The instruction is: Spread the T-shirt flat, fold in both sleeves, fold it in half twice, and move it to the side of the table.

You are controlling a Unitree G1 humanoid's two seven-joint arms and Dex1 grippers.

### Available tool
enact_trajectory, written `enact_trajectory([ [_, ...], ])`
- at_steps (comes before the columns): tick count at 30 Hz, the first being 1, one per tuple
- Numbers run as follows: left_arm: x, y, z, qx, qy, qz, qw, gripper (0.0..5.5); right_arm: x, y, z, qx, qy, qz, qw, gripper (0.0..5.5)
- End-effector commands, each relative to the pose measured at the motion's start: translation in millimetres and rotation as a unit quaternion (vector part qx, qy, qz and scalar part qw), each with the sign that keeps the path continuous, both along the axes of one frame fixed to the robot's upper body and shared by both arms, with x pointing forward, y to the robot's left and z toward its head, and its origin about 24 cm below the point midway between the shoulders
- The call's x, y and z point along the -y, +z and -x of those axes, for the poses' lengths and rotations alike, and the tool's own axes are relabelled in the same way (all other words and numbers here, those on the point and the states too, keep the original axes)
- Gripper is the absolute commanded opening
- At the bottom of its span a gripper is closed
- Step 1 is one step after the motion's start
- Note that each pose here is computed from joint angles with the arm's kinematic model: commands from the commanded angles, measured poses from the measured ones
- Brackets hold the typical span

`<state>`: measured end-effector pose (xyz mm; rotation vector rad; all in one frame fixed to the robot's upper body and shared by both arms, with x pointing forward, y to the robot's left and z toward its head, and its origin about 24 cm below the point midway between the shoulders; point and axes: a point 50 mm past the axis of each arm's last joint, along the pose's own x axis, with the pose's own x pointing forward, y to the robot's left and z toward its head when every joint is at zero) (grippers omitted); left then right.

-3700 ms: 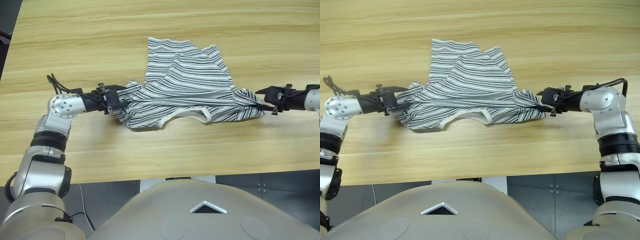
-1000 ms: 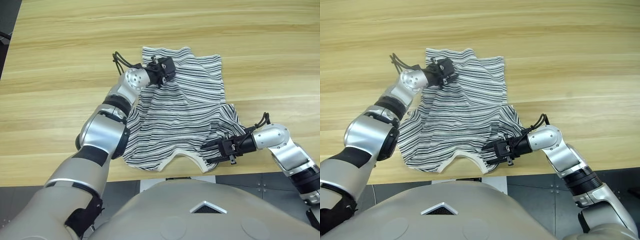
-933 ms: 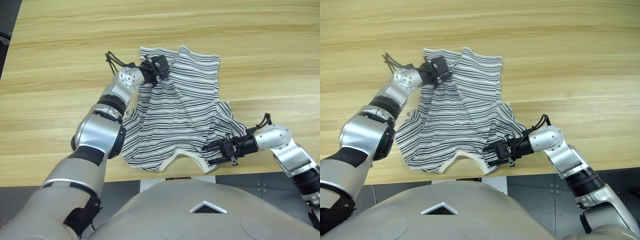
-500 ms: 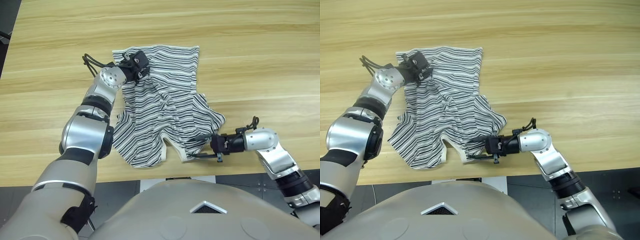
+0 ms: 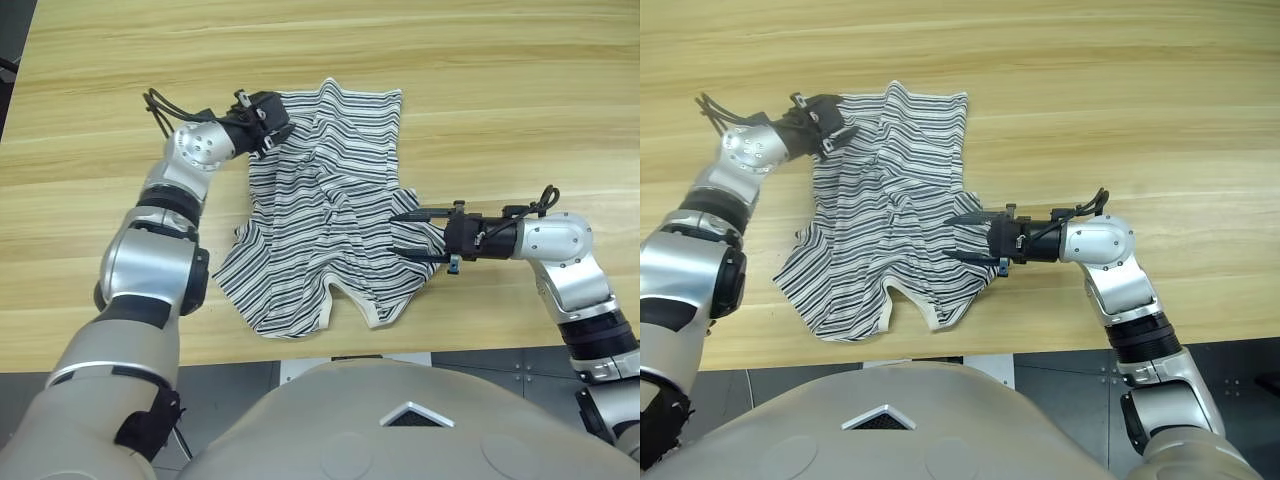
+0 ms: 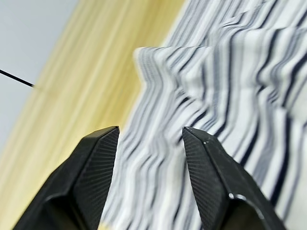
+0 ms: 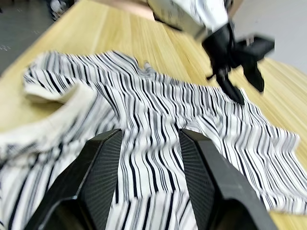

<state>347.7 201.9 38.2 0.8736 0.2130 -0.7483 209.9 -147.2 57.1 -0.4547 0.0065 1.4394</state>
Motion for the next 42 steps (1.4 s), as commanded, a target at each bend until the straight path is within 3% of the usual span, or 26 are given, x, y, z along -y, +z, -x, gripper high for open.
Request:
enact_trajectory([
  [1, -22.1, -0.3, 10.1, 0.001, -0.018, -0.040, 0.999, 2.46, 6.4, -2.1, -9.4, 0.017, -0.019, 0.021, 0.999, 2.17],
  [8, -49.0, -12.9, 60.3, -0.040, -0.131, -0.060, 0.989, 2.46, 9.1, -17.5, -17.5, 0.032, -0.050, 0.063, 0.996, 2.17],
  [16, -74.8, 59.1, 96.7, 0.017, -0.151, -0.062, 0.986, 2.46, 12.8, -27.9, -13.2, 0.029, -0.058, 0.085, 0.994, 2.17],
  [21, -59.1, 71.0, 116.1, -0.001, -0.172, -0.050, 0.984, 2.46, 16.3, -34.6, -10.6, 0.029, -0.061, 0.108, 0.992, 2.17],
  [24, -47.6, 58.3, 138.4, -0.082, -0.198, -0.010, 0.977, 2.46, 14.5, -37.1, -10.6, 0.031, -0.060, 0.115, 0.991, 2.17],
  [29, -52.7, 40.0, 152.4, -0.152, -0.181, 0.004, 0.972, 2.46, 14.0, -38.4, -13.6, 0.046, -0.063, 0.131, 0.988, 2.17],
  [36, -83.8, -14.6, 150.8, -0.225, -0.108, -0.056, 0.967, 2.46, 23.5, -43.0, -12.3, 0.042, -0.066, 0.166, 0.983, 2.17],
  [42, -106.0, -62.5, 165.4, -0.313, -0.074, -0.087, 0.943, 2.46, 40.1, -47.1, -11.7, 0.033, -0.075, 0.204, 0.976, 2.17],
])
